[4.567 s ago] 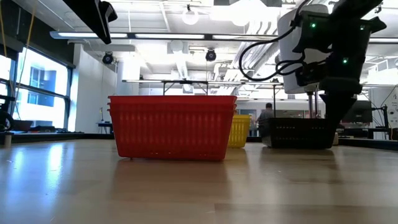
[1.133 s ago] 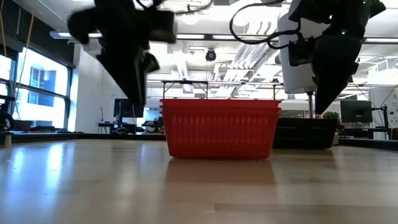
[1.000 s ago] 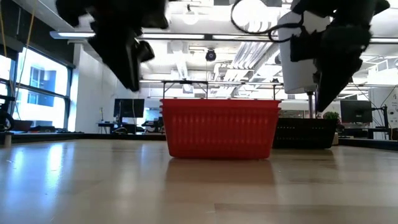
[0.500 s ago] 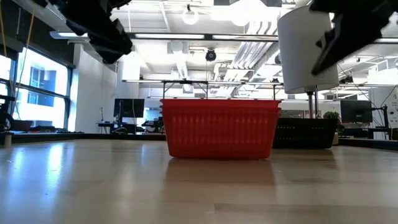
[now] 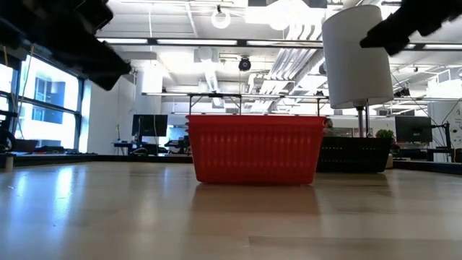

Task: Stack baskets by color
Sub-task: Return to Home Position

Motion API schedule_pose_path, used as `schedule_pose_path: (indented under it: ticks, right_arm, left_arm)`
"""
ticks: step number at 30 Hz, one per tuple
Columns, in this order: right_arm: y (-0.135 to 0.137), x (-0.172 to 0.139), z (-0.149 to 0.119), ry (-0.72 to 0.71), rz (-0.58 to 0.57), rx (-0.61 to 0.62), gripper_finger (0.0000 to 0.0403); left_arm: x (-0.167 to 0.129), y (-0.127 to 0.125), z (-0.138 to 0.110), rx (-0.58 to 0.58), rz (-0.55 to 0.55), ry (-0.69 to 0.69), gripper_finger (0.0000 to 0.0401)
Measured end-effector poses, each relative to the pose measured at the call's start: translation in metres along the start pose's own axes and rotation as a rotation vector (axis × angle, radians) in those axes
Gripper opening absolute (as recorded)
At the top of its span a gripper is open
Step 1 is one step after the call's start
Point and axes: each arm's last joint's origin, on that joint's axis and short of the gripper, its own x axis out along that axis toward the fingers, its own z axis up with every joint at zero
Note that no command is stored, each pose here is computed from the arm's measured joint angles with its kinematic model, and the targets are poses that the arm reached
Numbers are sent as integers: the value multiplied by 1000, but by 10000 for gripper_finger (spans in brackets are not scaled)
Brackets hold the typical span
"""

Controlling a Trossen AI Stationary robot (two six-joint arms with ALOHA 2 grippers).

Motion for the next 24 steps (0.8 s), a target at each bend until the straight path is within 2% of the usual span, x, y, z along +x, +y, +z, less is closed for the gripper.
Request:
schedule_pose_path:
  ticks: [3,5,10,17,24]
  right_arm:
    - [-5,-3,-18,-96,72,55,108]
    - [-7,-3,-31,-157,114,46,108]
    - [-19,-10,-53,-258,69,81,108]
    - [-31,-32,-60,-367,111,108,108]
    - [-30,-29,-65,-333,118,82,108]
  left_arm:
    - [-8,2,-12,-27,-5,-24,92]
    - [-13,3,-17,-50,-11,-49,92]
    - [-25,4,-19,-39,-30,-133,92]
    - [-41,5,-24,-3,-27,-128,92]
    - [-51,4,-21,15,-40,-192,92]
